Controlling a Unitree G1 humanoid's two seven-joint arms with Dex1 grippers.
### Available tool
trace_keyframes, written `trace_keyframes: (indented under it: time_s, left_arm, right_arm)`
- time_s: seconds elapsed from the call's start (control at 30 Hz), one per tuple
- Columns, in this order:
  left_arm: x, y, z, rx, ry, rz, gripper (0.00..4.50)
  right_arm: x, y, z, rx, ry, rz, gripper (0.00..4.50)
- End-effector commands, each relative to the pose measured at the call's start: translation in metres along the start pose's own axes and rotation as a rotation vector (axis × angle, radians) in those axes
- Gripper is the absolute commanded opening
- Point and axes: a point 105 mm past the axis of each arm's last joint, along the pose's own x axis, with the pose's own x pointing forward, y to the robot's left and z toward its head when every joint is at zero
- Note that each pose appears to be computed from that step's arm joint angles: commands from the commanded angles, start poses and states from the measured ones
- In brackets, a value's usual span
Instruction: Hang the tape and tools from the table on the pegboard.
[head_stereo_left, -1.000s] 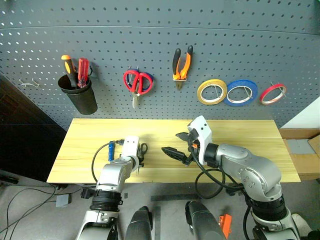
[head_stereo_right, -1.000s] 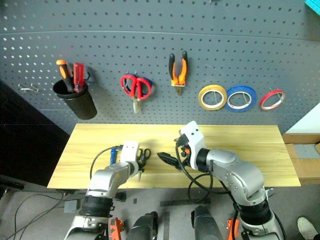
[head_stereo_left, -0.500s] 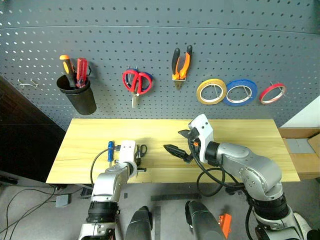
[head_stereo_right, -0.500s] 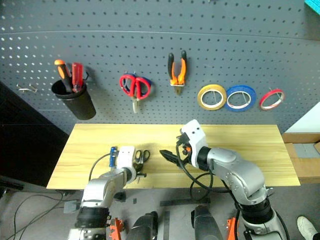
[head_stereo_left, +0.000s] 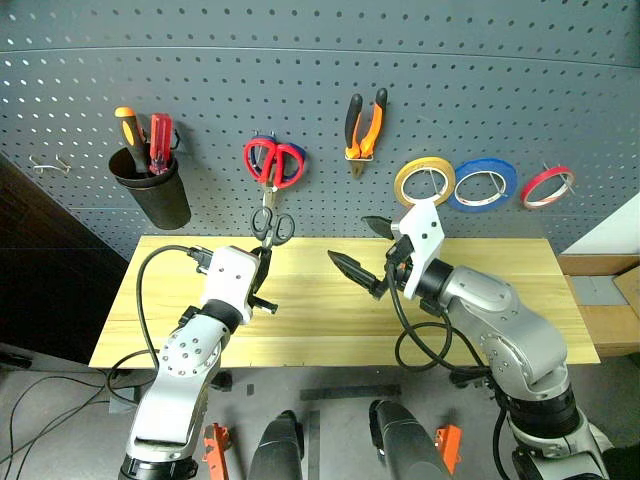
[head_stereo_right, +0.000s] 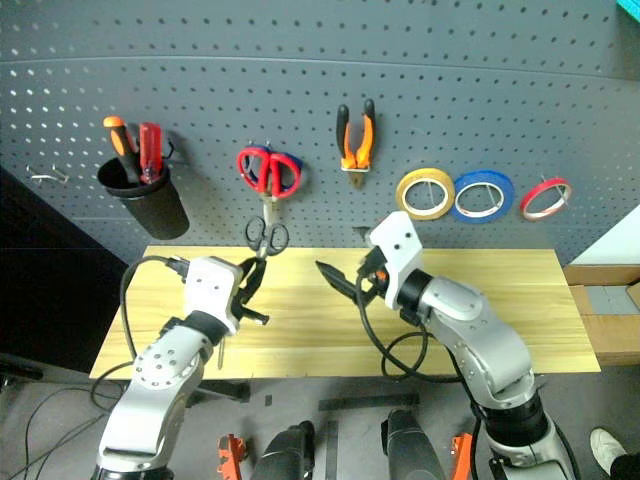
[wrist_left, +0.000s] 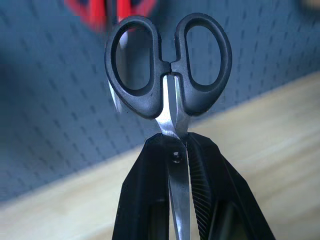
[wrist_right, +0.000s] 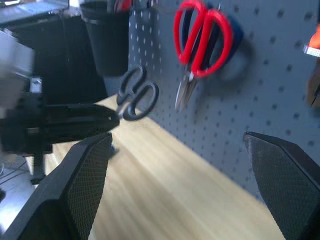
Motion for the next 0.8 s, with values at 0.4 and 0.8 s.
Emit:
trace_keyframes:
  time_s: [0.4, 0.8]
  left_arm:
    - [0.024, 0.022, 0.045, 0.062, -0.173, 0.094, 0.29]
    - [0.043, 0.02, 0.035, -0.003, -0.138, 0.082, 0.29]
  right_arm:
    - [0.012, -0.01, 0.024, -0.041, -0.097, -0.034, 4.5]
    - [0.019, -0.01, 0.036, -0.045, -0.135, -0.029, 4.5]
